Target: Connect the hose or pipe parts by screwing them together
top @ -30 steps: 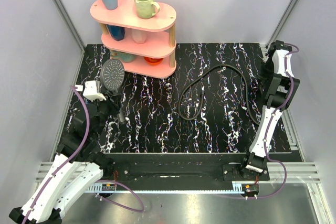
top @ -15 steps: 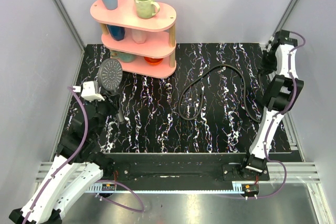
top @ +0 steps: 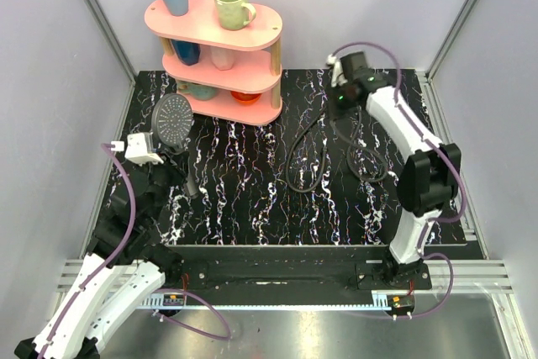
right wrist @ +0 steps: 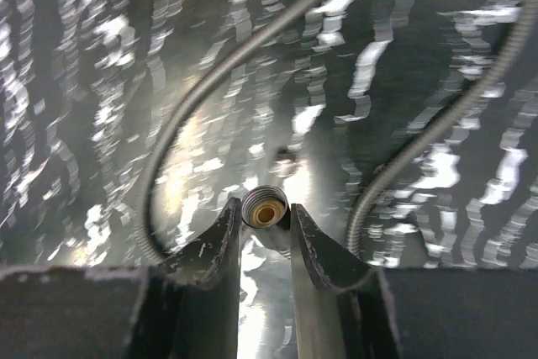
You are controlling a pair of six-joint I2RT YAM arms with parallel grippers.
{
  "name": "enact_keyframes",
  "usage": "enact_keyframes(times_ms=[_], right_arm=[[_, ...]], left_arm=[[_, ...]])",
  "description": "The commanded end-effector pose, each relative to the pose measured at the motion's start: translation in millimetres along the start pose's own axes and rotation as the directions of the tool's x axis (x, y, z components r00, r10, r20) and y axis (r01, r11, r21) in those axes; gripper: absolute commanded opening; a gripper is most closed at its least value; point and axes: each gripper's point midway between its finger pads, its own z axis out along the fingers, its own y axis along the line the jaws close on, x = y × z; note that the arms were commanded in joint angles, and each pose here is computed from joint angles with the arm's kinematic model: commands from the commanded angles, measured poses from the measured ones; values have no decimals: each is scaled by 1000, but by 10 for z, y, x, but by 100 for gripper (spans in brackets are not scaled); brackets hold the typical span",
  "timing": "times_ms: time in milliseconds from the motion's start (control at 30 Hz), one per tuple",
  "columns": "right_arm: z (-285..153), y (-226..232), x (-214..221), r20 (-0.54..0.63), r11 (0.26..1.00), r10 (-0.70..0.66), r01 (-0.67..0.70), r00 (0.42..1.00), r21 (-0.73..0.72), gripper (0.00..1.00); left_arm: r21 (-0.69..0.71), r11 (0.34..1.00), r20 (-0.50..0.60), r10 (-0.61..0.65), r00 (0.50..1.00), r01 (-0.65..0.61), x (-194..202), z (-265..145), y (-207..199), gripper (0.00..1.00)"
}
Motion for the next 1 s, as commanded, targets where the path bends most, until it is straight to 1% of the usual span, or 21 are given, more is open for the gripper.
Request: enact_keyframes(times_ms=[0,33,67,133,167,233,267,300,367,433,467,500,600,633,733,800,833,933,967], right_arm=[[-124,798,87,138,984,-13,37,990,-177,9],[-113,1109,216,135,972,-30,60,990,-227,10],[-107,1241,306,138,965,-39,73,990,-252,10],[49,1464,590,110,958,-38,68,993,-278,10],[87,1676,764,92,949,-71,95,993,-301,11],[239,1815,1025,72,952,-78,96,994,-289,12],[304,1973,1200,53,949,-113,124,992,-290,13],[385,1957,1276,56,960,-126,136,990,-244,14],[512,1992,1401,46,968,-145,152,988,-198,15],[555,2131,1520,45,962,-168,174,985,-210,20],[585,2209,1561,48,956,-185,191,982,-223,24],[566,2328,1618,58,947,-217,224,975,-232,32],[516,2495,1643,76,922,-270,280,960,-268,46],[466,2527,1617,86,916,-272,285,958,-282,59],[319,2525,1518,128,908,-279,305,952,-287,73],[285,2464,1531,138,905,-296,323,945,-275,75],[237,2450,1533,153,892,-325,356,933,-278,75],[281,2373,1706,142,862,-385,411,912,-296,71],[312,2328,1784,127,859,-402,422,907,-291,67]], left_arm=[[31,999,82,-46,996,43,-278,11,-109,0],[31,999,79,-45,996,42,-290,8,-115,0],[24,999,77,-44,996,43,-290,7,-104,0],[10,999,83,-46,995,45,-324,-9,-82,0],[0,999,89,-42,995,42,-340,-16,-63,0],[-11,999,95,-40,995,41,-354,-31,-37,0],[-23,999,98,-36,995,38,-358,-27,-16,0],[-28,999,98,-35,995,38,-354,-28,-5,0],[-35,999,101,-35,994,39,-358,-31,10,0],[-36,999,102,-36,994,40,-353,-33,15,0],[-37,998,104,-40,994,44,-353,-38,19,0],[-38,998,105,-40,994,44,-351,-39,23,0],[-44,998,101,-36,994,41,-334,-28,32,0],[-48,998,99,-32,995,37,-332,-28,40,0],[-54,998,101,-27,995,33,-339,-27,50,0],[-55,998,103,-26,994,32,-340,-31,55,0],[-55,998,103,-26,994,32,-340,-31,55,0],[-53,998,104,-28,994,34,-342,-31,50,0],[-49,998,101,-29,994,34,-333,-32,45,0]])
